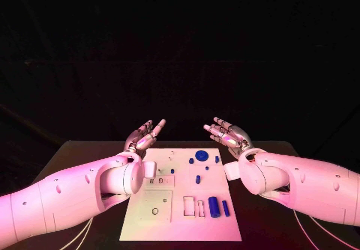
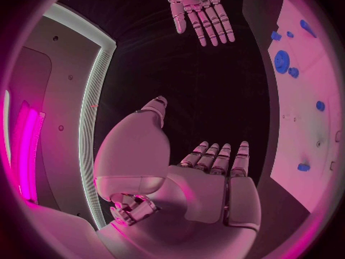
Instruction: Assemble the parts on the task board
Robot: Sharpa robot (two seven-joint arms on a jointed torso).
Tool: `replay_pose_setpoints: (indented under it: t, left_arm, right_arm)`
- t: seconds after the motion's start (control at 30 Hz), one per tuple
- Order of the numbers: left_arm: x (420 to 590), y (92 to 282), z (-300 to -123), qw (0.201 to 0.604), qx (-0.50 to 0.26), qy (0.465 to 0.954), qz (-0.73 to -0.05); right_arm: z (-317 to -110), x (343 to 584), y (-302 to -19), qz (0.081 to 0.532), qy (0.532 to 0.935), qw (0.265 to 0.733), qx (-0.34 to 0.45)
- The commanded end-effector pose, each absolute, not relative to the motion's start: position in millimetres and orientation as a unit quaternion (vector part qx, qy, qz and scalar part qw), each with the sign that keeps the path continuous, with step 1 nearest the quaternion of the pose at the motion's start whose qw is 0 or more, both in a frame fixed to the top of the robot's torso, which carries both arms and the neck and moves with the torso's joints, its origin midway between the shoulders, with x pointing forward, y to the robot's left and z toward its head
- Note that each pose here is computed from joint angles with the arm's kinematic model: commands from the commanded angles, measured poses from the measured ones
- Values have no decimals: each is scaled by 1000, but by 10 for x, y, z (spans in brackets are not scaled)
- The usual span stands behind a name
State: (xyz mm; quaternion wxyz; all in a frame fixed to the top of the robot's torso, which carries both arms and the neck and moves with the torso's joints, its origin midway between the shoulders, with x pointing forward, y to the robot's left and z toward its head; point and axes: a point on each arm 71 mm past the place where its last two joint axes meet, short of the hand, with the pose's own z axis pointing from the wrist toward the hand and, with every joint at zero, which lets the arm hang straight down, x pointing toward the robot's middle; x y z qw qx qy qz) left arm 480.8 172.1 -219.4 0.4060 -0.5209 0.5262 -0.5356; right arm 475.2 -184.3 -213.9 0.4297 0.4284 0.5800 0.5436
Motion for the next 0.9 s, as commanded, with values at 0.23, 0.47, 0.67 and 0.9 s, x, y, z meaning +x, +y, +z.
replay_pose_setpoints:
  t: [0.23, 0.47, 0.67, 0.9]
  left_arm:
    - [4824, 1739, -2088, 379, -506, 529, -566]
    - [4826, 1780, -2036, 387, -502, 521, -572]
    - [4803, 1839, -1974, 392, -497, 516, -577]
    - [4749, 1925, -1870, 393, -492, 514, -583]
  right_arm:
    - [-1961, 4838, -1880, 551, 630, 470, 280]
    - [-1912, 4862, -1916, 541, 631, 503, 238]
    - [-1850, 4874, -1953, 531, 637, 521, 204]
    - [-1745, 4900, -2003, 509, 648, 541, 167]
